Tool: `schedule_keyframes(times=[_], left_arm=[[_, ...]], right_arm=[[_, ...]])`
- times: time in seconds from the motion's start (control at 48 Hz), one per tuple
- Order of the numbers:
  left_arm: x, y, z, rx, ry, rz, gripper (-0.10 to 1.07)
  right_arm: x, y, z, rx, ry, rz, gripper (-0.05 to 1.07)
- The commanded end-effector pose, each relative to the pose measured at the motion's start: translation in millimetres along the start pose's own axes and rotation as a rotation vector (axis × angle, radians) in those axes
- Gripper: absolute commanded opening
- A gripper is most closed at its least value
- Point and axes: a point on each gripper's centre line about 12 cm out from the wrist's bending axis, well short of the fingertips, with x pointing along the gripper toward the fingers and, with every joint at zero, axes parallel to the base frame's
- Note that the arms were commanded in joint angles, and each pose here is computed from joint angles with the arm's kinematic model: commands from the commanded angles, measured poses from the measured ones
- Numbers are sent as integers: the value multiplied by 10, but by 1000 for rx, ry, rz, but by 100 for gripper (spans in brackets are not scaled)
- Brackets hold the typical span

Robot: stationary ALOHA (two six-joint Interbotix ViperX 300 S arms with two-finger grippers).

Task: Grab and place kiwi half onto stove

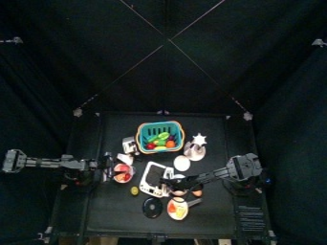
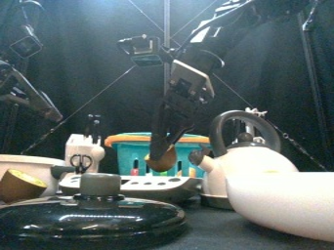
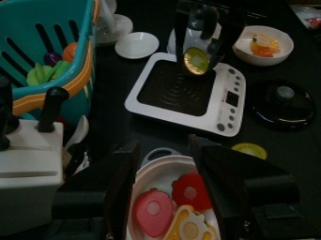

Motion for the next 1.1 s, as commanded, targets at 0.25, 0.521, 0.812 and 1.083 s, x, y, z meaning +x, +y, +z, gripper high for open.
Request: schedule_keyframes(times=[0.25, 0.521, 0.812, 1.083], left_arm=[[4, 0, 48, -11, -14, -1, 84], [4, -1, 40, -11, -11, -1, 84], [3, -1, 34, -13, -9, -1, 84], [3, -1, 36, -14, -11, -1, 84]], right_arm=[[-112, -200, 120, 72, -31, 1, 85], [-99, -218, 106, 111, -18, 13, 92], [-99, -212, 116, 109, -25, 18, 101], [-192, -226, 160, 104, -50, 20, 101]])
